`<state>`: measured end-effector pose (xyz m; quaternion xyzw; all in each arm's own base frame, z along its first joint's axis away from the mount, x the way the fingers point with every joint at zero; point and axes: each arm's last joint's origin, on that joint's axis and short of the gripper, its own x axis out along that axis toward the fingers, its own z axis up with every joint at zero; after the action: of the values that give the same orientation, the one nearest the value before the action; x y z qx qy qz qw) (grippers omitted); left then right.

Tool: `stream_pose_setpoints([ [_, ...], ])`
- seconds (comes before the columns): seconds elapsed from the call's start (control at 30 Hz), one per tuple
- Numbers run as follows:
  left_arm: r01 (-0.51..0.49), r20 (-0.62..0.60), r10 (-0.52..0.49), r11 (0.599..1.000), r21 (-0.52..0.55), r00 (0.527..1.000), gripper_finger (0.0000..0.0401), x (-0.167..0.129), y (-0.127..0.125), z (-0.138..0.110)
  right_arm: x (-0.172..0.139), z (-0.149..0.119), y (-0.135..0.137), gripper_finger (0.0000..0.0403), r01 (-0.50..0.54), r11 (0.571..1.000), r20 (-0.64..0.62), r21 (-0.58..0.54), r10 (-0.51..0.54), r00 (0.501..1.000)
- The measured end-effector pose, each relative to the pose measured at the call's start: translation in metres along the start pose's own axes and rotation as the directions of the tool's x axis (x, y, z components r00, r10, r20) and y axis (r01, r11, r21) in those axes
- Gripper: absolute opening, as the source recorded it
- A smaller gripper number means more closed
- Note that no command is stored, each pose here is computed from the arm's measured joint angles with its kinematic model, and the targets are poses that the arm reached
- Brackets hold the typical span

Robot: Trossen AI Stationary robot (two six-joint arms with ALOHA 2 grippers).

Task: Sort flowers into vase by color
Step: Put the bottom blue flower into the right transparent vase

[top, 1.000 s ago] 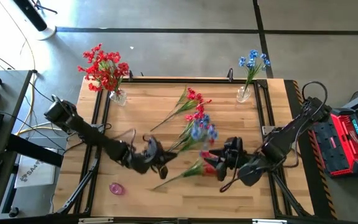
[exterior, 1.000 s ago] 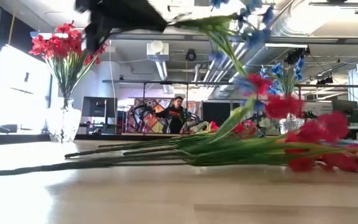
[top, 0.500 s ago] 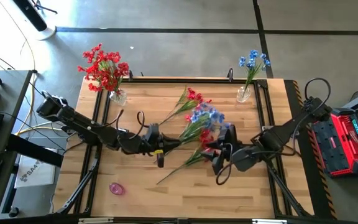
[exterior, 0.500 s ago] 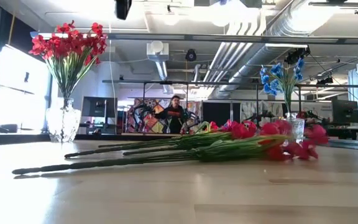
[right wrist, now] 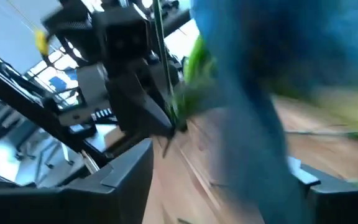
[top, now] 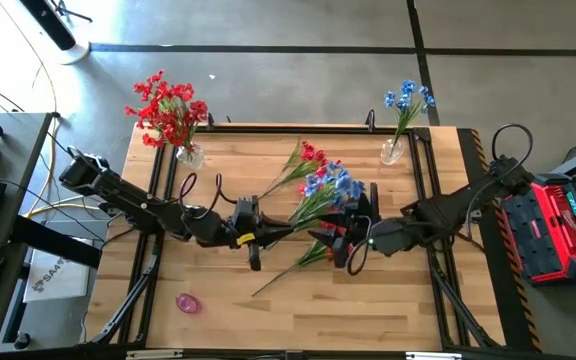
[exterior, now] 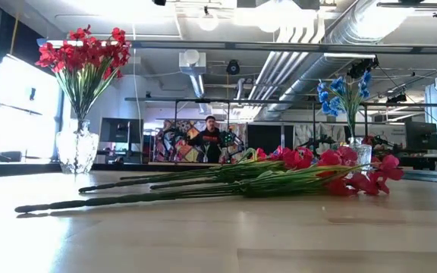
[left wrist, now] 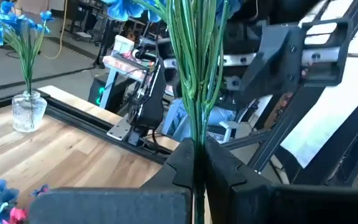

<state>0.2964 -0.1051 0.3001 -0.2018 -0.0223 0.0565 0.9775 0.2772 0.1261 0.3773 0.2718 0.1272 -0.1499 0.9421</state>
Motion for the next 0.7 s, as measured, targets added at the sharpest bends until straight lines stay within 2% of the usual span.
stream_pose_setpoints([
  [0.2,0.025,-0.009,-0.025,1.0,0.003,1.0,0.0003,0.0,-0.001,0.0,0.007,0.015,0.001,0.0274,-0.077,0.997,0.057,-0.021,0.078,0.995],
  [0.37,0.113,-0.015,-0.112,0.992,0.056,0.994,0.0003,0.0,-0.004,0.002,0.013,0.023,-0.003,0.0258,-0.097,0.995,0.07,-0.01,0.097,0.993],
  [0.5,0.148,-0.026,-0.146,0.984,0.103,0.989,0.0003,0.0,-0.005,0.001,0.016,0.025,-0.006,0.019,-0.12,0.993,0.049,-0.006,0.12,0.992],
  [0.67,0.093,-0.028,-0.091,0.991,0.101,0.995,0.0008,0.0,-0.003,0.0,0.018,0.025,-0.01,0.0036,-0.099,0.993,0.025,-0.059,0.1,0.995],
  [0.7,0.061,-0.031,-0.059,0.994,0.096,0.998,0.0013,0.0,-0.001,-0.001,0.018,0.025,-0.011,0.0019,-0.087,0.993,0.019,-0.083,0.088,0.996],
])
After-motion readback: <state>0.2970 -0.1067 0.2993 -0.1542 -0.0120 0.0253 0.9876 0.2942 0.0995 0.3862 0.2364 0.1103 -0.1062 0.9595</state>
